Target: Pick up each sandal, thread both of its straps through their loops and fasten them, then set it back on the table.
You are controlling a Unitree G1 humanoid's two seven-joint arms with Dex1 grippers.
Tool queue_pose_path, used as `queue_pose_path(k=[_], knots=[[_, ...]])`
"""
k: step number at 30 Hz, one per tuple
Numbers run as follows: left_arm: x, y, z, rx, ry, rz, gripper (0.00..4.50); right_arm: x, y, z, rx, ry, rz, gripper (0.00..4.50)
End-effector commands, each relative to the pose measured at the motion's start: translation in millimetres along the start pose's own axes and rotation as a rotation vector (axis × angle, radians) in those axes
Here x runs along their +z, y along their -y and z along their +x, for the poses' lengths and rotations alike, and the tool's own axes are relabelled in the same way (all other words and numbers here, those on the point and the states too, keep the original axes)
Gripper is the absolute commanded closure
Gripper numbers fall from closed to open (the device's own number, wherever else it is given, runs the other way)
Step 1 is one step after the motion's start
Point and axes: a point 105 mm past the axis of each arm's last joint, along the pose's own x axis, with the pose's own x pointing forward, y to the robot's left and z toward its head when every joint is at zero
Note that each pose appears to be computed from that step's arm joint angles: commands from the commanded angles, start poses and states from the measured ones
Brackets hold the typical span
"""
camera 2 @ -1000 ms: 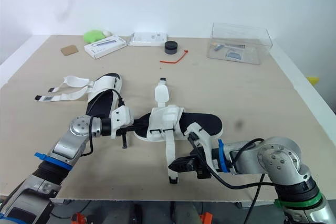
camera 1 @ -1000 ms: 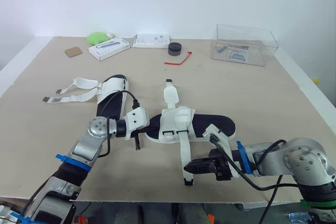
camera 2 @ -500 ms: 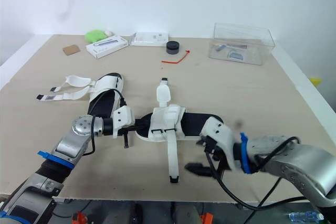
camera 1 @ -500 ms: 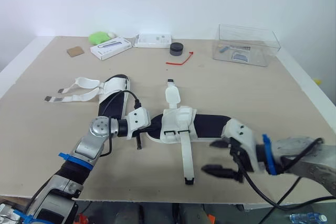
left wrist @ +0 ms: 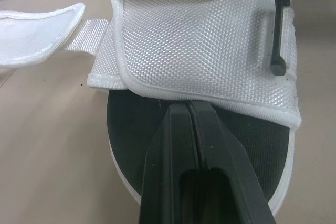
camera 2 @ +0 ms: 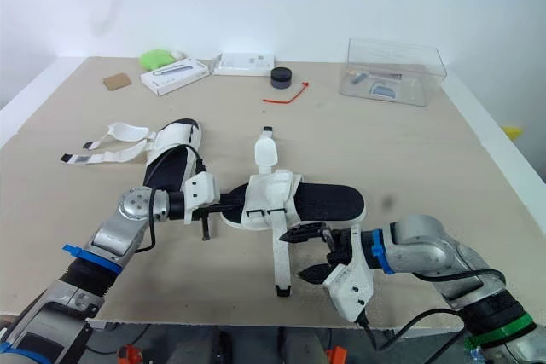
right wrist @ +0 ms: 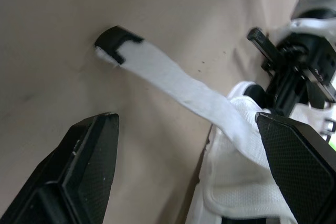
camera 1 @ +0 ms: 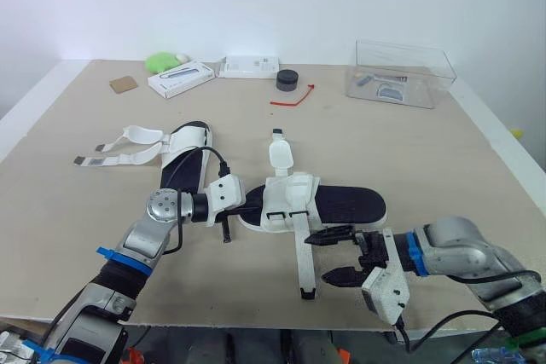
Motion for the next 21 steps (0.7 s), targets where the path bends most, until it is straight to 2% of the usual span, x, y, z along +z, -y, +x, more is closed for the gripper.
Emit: queue_pose_path(k=[1, 10, 13, 15, 16, 20, 21], knots=[[-19.1, 6.8, -3.1, -0.017, -0.086, -0.025, 4.50, 0.5, 13.5, 4.4, -0.033, 0.021, -0.102, 0.04], [-20.3, 7.7, -5.0, -0.013, -0.093, -0.027, 4.50, 6.3, 23.6, 14.4, -0.043, 0.065, -0.122, 0.04], [-21.4, 8.3, -6.1, -0.010, -0.094, -0.034, 4.50, 9.2, 25.3, 14.4, -0.043, 0.080, -0.085, 0.73], [-22.4, 9.0, -6.0, -0.010, -0.095, -0.037, 4.50, 10.2, 23.5, 15.0, -0.044, 0.094, -0.046, 1.55], [-22.6, 9.3, -5.9, -0.010, -0.096, -0.038, 4.50, 10.8, 23.6, 15.1, -0.050, 0.101, -0.026, 2.19], [-22.7, 8.5, -5.5, -0.008, -0.096, -0.040, 4.50, 11.8, 30.6, 13.9, -0.117, 0.143, 0.118, 3.87], [-23.0, 8.4, -5.7, -0.007, -0.097, -0.040, 4.50, 12.0, 32.2, 13.4, -0.130, 0.151, 0.160, 4.45]])
